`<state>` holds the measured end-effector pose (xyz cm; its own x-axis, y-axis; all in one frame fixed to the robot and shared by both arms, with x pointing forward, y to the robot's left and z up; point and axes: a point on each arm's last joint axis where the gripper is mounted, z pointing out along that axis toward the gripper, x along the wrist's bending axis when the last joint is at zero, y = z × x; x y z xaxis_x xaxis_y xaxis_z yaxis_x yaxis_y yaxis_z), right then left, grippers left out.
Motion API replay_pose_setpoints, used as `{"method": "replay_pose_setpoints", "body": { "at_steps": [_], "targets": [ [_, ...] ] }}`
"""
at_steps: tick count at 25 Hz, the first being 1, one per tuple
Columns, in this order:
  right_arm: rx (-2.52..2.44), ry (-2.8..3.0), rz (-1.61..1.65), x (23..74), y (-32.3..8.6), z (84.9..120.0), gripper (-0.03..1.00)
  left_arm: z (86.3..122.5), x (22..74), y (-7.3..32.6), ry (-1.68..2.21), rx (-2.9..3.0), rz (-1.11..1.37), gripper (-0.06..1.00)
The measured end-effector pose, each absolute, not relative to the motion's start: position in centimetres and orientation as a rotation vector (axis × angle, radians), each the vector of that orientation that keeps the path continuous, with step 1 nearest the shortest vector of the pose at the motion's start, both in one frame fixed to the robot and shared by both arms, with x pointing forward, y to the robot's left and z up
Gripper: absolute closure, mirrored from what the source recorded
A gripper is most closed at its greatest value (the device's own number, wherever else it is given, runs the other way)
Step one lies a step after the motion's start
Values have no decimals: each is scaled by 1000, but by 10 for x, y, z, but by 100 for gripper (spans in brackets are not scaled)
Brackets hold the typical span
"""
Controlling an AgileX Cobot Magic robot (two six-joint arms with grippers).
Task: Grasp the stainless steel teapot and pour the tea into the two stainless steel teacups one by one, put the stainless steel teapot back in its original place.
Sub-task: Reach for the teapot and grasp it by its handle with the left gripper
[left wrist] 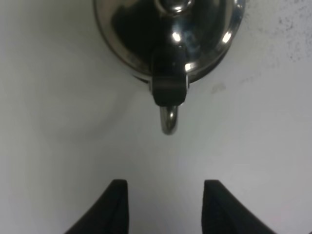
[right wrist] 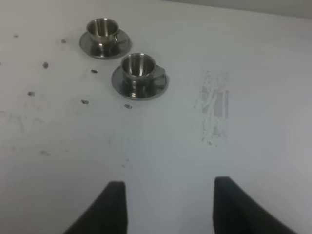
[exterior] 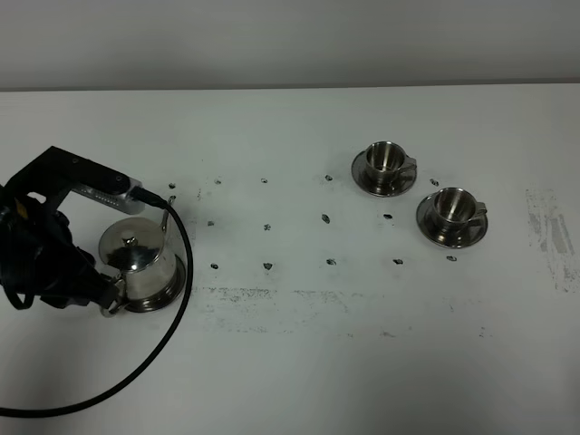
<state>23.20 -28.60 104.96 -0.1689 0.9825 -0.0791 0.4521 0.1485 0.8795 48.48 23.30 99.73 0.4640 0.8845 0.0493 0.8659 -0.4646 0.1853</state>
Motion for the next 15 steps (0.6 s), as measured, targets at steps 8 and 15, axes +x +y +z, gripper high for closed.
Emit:
{"method": "replay_pose_setpoints", "body": {
  "at_steps": [8,15],
  "targets": [
    [1385,1725,958,232,-286,1050,55,997,512,225,1523,2581,181,59],
    [1385,1725,958,232,-286,1050,55,982,517,224,1571,2606,126,59]
  ]
}}
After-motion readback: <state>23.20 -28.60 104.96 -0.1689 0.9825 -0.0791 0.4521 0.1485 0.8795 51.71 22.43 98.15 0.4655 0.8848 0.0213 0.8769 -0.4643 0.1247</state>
